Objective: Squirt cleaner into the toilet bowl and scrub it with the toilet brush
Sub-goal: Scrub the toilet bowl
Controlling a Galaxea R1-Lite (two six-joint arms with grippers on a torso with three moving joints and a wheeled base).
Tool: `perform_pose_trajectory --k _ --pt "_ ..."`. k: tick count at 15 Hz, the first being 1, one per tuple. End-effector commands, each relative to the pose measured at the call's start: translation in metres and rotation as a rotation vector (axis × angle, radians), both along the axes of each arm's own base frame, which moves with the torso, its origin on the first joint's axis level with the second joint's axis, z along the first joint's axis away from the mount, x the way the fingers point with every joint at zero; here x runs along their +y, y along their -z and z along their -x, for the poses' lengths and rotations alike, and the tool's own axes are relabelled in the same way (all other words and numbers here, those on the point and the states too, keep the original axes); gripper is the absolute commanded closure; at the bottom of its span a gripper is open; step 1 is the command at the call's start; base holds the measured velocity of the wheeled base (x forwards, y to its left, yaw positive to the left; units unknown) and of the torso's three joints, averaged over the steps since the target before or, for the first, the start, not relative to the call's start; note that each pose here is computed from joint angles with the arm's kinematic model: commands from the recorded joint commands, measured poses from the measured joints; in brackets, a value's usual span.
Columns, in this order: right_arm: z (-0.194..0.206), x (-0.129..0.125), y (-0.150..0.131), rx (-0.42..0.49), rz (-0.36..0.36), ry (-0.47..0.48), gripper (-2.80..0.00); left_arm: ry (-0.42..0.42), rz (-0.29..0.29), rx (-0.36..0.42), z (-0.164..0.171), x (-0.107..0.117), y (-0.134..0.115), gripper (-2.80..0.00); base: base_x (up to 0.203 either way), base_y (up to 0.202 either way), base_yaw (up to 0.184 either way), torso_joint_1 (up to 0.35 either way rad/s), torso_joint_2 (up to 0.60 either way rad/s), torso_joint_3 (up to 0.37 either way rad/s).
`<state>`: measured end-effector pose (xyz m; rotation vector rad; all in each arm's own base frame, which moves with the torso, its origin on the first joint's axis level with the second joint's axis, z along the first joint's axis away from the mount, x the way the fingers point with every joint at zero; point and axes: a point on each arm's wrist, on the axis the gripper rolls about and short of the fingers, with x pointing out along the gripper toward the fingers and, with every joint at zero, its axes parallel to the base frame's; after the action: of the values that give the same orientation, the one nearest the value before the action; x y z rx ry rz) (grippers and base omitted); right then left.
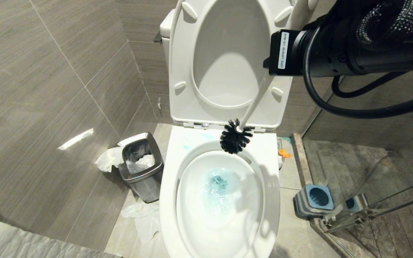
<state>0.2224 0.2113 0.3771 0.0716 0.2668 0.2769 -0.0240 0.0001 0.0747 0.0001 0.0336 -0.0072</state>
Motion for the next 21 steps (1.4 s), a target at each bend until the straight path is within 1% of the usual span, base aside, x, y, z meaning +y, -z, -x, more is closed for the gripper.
perform_pose_trajectory --k 1,3,6,7,9,11,12,13,16,17,18,20,21 --pt "-0.002 0.002 0.004 0.016 0.014 0.001 0.00 0.001 0.000 0.002 0.000 0.000 0.000 0.00 0.000 0.000 0.000 0.000 0.00 0.000" --pt "0.000 0.003 0.004 0.017 0.017 -0.005 0.00 0.001 0.000 0.002 0.000 0.000 0.000 0.00 0.000 0.000 0.000 0.000 0.00 0.000" --pt "0.010 0.000 -0.004 -0.009 0.021 -0.028 0.00 0.001 0.000 0.002 0.000 0.000 0.000 0.00 0.000 0.000 0.000 0.000 0.00 0.000" --pt "0.009 0.002 0.001 0.008 0.029 -0.024 0.00 0.001 0.000 0.002 0.000 0.000 0.000 0.00 0.000 0.000 0.000 0.000 0.00 0.000" --pt "0.007 0.011 0.027 0.091 0.050 -0.013 0.00 0.001 0.000 0.002 0.000 0.000 0.000 0.00 0.000 0.000 0.000 0.000 0.00 0.000" --pt "0.000 0.026 0.067 0.200 0.087 0.017 0.00 0.001 0.000 0.002 0.000 0.000 0.000 0.00 0.000 0.000 0.000 0.000 0.00 0.000" --pt "-0.003 0.030 0.076 0.221 0.096 0.025 0.00 -0.001 0.000 0.002 0.000 0.000 0.000 0.00 0.000 0.000 0.000 0.000 0.00 0.000" --pt "-0.004 0.032 0.071 0.207 0.078 0.026 0.00 0.001 0.000 0.002 0.000 0.000 0.000 0.00 0.000 0.000 0.000 0.000 0.00 0.000" --pt "-0.001 0.028 0.020 0.078 -0.036 0.010 0.00 0.001 0.000 0.002 0.000 0.000 0.000 0.00 0.000 0.000 0.000 0.000 0.00 0.000" --pt "0.000 0.027 0.016 0.069 -0.045 0.009 0.00 0.001 0.000 0.002 0.000 0.000 0.000 0.00 0.000 0.000 0.000 0.000 0.00 0.000" --pt "0.000 0.028 0.021 0.085 -0.033 0.011 0.00 0.001 0.000 0.002 0.000 0.000 0.000 0.00 0.000 0.000 0.000 0.000 0.00 0.000" --pt "-0.003 0.035 0.053 0.167 0.049 0.014 0.00 0.001 0.000 0.002 0.000 0.000 0.000 0.00 0.000 0.000 0.000 0.000 0.00 0.000" --pt "-0.004 0.037 0.059 0.181 0.066 0.014 0.00 0.001 0.000 0.002 0.000 0.000 0.000 0.00 0.000 0.000 0.000 0.000 0.00 0.000"
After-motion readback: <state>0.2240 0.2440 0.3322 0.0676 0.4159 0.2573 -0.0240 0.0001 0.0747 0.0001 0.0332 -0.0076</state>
